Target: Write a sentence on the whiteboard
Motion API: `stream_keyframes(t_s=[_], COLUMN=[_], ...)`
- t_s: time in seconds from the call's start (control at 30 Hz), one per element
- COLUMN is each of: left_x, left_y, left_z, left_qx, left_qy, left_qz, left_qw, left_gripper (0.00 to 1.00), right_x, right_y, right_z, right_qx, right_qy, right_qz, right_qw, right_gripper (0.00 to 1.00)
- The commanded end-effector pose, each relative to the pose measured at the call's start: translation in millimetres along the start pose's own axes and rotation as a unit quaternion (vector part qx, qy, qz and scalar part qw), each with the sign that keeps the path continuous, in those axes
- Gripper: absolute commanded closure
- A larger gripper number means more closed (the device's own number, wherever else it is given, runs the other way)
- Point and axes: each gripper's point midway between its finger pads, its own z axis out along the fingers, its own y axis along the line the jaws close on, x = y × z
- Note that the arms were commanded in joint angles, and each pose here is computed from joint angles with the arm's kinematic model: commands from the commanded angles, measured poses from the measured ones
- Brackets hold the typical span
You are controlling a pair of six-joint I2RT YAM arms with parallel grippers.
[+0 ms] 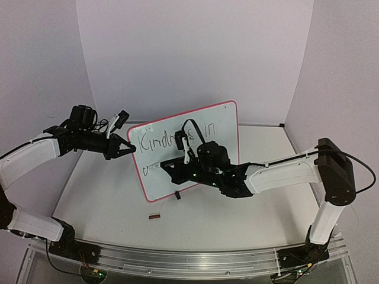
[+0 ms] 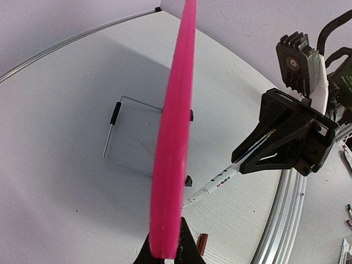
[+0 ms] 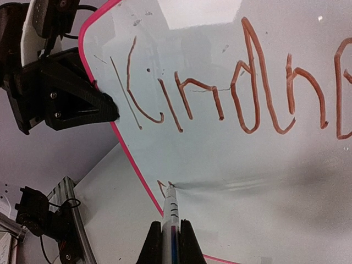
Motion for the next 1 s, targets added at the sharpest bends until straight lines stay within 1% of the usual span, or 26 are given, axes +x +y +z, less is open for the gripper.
stream_keyframes(t_s=[0.0,0.63,0.8,0.97], left_x=[15.6,15.5,15.6,15.4], left_y=[4.6,4.2,4.1,4.1], left_z=[8.2,8.1,8.0,8.1], left_qx=[-0.011,-0.013,-0.013,-0.013], left_qy=[0.031,0.032,0.032,0.032], left_qz=[0.0,0.002,0.002,0.002], left_qw=[0.999,0.999,0.999,0.999], left_gripper=[1.0,1.0,1.0,1.0], right_x=[6.1,21.0,11.5,-7.1], right_y=[-7.3,-16.5,-15.3,-11.6], right_z=[1.4,5.2,-1.1,-18.0], right_qx=[0.008,0.02,0.026,0.028], right_qy=[0.001,0.016,0.006,-0.019], right_qz=[0.011,0.014,0.008,-0.001], right_qw=[1.0,1.0,1.0,0.999], right_gripper=[1.0,1.0,1.0,1.0])
